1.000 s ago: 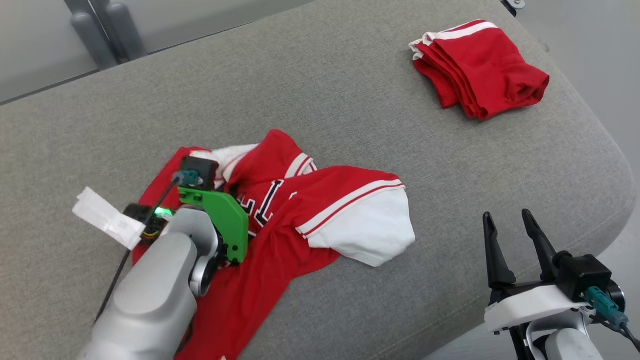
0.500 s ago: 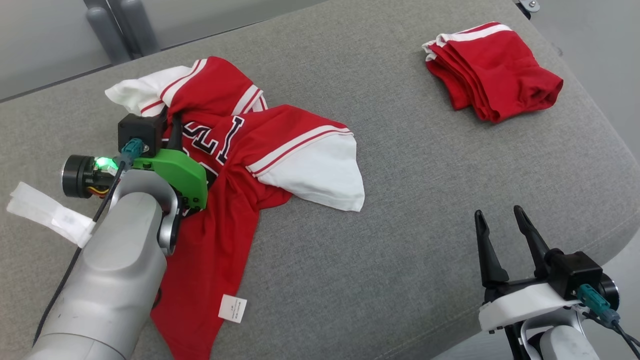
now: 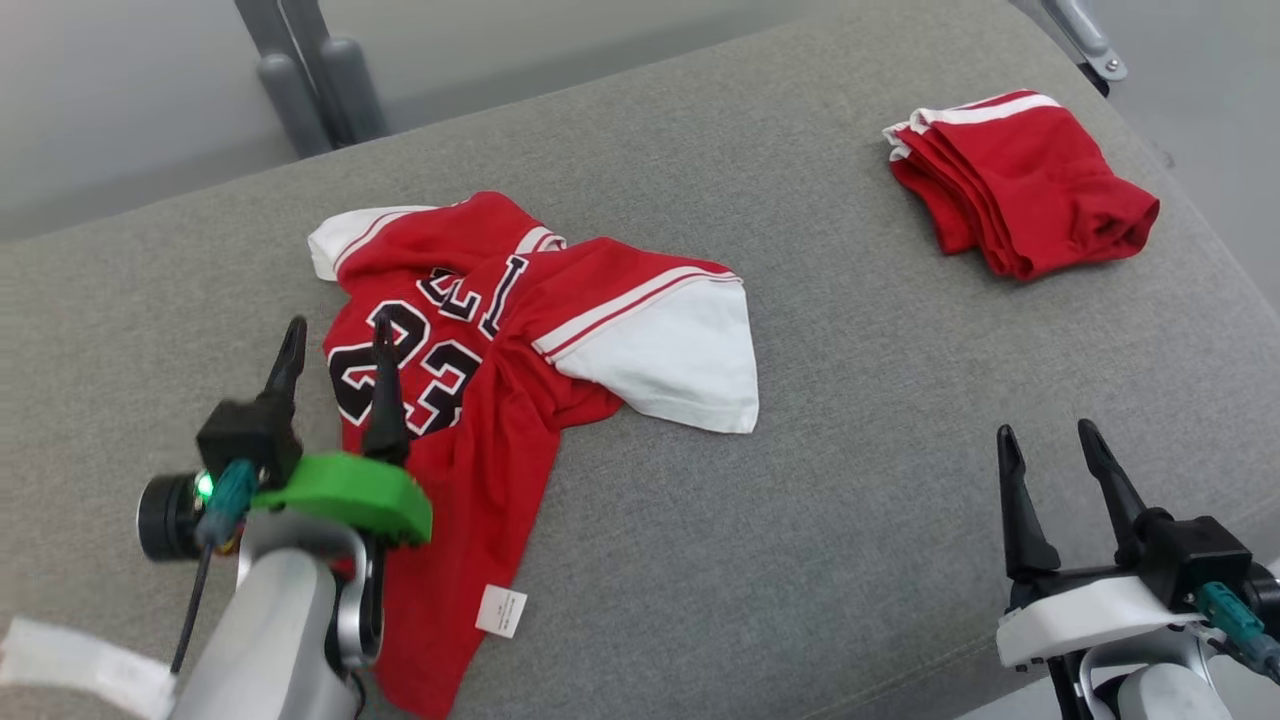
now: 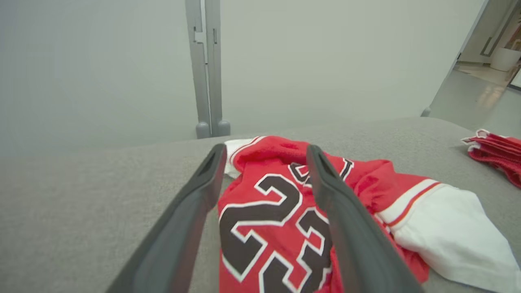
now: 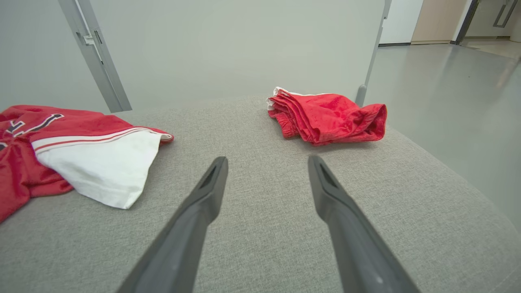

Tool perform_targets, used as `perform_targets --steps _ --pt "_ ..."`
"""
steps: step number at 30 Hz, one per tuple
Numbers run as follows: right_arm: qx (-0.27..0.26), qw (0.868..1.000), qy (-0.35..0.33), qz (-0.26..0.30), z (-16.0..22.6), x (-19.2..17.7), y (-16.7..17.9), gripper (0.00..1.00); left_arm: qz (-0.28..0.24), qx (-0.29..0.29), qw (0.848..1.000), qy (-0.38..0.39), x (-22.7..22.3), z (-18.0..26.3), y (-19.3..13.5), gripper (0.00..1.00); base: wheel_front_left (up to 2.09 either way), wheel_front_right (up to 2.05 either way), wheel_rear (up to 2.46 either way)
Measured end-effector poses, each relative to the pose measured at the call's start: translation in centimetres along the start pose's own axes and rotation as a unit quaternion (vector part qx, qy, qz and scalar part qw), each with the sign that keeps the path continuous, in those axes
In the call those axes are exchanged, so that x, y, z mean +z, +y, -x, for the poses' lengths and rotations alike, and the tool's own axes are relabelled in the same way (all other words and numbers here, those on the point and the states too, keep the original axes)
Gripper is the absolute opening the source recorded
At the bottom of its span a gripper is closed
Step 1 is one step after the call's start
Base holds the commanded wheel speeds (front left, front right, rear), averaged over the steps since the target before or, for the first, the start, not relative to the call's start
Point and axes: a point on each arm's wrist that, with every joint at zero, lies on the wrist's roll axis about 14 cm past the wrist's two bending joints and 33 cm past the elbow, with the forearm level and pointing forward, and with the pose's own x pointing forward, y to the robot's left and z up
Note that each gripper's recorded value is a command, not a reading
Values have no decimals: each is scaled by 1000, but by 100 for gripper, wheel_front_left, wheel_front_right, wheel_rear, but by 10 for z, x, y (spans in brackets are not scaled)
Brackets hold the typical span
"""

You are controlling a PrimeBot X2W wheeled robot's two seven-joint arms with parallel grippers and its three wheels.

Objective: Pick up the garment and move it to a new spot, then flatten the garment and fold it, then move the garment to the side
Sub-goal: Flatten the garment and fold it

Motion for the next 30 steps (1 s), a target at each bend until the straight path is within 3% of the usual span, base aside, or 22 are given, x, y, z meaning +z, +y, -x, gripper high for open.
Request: perform_targets --steps 9,18,30 --pt "22 998 -48 25 -13 29 6 100 5 68 997 -43 15 103 28 100 0 0 0" --pt "73 995 -54 26 -26 30 37 100 -3 153 988 -30 9 176 85 100 0 0 0" --pt "143 989 -45 16 -16 22 83 100 -11 210 976 -62 28 219 114 100 0 0 0"
